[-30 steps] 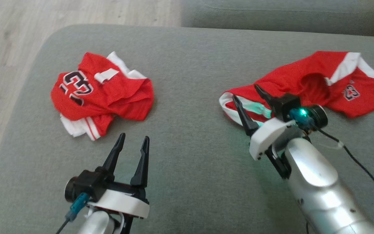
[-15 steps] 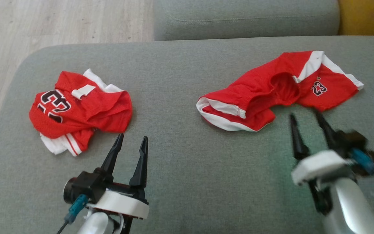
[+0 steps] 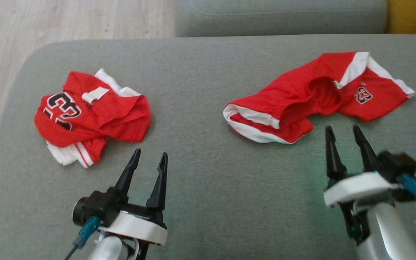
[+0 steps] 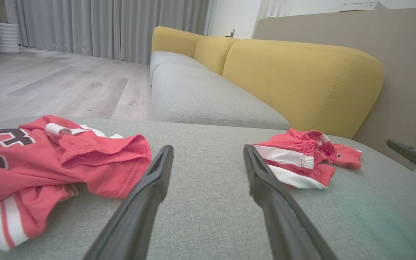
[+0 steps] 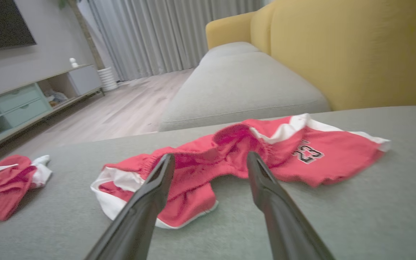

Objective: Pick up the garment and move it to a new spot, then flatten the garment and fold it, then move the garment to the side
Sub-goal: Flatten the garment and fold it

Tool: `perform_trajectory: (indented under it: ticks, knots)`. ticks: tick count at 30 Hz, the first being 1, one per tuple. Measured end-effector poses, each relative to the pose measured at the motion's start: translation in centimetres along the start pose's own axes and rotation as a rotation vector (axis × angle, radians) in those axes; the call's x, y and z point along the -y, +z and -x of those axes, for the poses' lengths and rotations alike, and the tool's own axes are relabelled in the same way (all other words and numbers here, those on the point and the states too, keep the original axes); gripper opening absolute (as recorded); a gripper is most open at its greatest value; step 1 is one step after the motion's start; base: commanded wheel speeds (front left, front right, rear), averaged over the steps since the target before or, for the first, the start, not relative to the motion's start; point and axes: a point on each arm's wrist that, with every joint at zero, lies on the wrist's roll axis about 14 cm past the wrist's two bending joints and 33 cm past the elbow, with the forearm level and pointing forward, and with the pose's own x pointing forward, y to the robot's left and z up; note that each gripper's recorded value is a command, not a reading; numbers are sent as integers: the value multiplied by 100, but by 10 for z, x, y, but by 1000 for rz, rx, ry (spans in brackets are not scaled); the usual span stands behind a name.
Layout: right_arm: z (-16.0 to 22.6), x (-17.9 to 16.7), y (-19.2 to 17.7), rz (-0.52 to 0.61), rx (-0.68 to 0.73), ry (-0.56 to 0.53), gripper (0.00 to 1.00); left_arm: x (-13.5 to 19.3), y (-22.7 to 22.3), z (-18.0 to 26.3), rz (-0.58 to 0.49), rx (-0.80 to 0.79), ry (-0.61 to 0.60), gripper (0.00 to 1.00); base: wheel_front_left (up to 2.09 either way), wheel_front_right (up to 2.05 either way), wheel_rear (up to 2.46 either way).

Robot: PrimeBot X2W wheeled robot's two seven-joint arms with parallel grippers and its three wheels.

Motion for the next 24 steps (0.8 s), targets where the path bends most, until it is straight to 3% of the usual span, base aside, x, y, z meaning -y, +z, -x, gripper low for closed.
perform_trajectory:
  ticks: [5,9,13,14,15,24]
  knots:
    - [-28,-32,-2,-79,-48,90,100,-11,-5,4,4,-16,35,100,0,0,0]
    - [-48,-59,-33,-156,-186,152,100,-22,-13,10,11,-40,71,100,0,0,0]
    - [-65,-71,-45,-177,-224,174,100,-31,-12,12,16,-39,100,100,0,0,0]
    - [-70,-74,-45,-182,-222,177,67,-34,-13,14,16,-42,111,100,0,0,0]
    - [-75,-77,-45,-181,-221,181,0,-37,-14,15,15,-46,122,100,0,0,0]
    - [-114,-85,6,-127,-47,185,0,-50,-8,31,12,-24,180,100,0,0,0]
